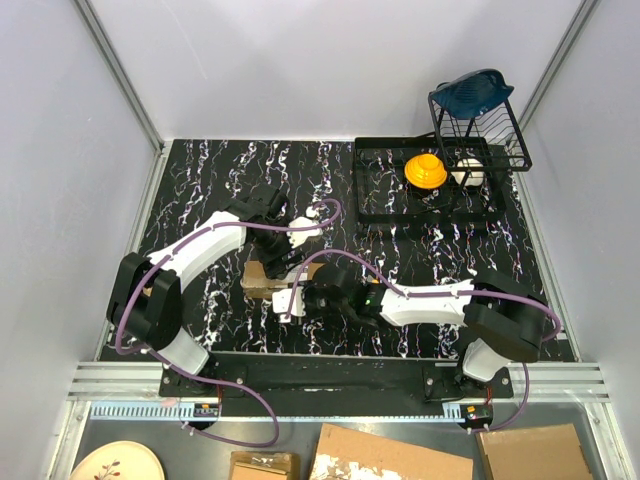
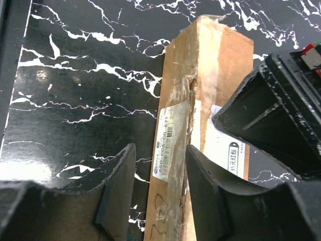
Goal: Unpack the express box
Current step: Adjust the express box at the center of the board.
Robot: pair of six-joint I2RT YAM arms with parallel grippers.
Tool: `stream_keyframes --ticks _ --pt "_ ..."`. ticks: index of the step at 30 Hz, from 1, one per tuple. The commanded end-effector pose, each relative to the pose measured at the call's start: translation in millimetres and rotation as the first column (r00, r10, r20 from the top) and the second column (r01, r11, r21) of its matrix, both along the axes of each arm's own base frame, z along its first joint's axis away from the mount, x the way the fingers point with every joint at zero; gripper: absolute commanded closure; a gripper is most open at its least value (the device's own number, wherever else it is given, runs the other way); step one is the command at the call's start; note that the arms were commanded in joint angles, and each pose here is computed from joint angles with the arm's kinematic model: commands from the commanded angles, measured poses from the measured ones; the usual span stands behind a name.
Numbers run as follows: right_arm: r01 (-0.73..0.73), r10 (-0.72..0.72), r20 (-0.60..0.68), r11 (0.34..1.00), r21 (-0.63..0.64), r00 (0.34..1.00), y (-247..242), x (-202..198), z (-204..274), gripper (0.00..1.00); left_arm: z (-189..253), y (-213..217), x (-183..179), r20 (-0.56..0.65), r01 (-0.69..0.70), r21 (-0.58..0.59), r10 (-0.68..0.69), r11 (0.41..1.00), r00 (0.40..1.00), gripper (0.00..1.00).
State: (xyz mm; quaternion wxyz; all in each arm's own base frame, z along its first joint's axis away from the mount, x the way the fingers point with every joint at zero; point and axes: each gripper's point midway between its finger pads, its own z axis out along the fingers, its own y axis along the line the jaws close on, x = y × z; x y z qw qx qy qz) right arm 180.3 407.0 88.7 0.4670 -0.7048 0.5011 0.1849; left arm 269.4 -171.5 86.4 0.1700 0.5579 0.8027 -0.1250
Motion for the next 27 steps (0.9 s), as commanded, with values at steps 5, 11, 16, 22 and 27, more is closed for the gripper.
stream_keyframes --ticks 5,11,16,22,27 --pt "0.021 -0.024 0.048 0.997 0.070 0.999 13.9 18.4 18.3 0.50 6.2 1.5 -0.1 0.010 0.020 -0.014 -0.020 1.000 1.000 0.21" --pt "0.038 -0.039 0.027 0.998 0.051 0.999 10.9 19.7 5.1 0.52 3.1 2.0 -3.7 0.000 0.027 -0.012 -0.027 1.000 1.000 0.21" --pt "0.051 -0.051 0.012 0.997 0.052 0.999 8.4 18.8 2.6 0.53 4.1 2.2 -3.4 0.003 0.028 -0.015 -0.028 1.000 1.000 0.22" --pt "0.041 -0.040 -0.045 0.999 0.025 0.998 3.9 9.4 -6.0 0.57 3.7 2.1 -2.6 0.004 0.027 -0.013 -0.027 1.000 1.000 0.22" --pt "0.034 -0.035 -0.124 0.999 -0.009 0.992 -1.5 -2.2 -18.2 0.60 3.2 2.2 -2.6 0.000 0.025 -0.014 -0.025 1.000 1.000 0.23"
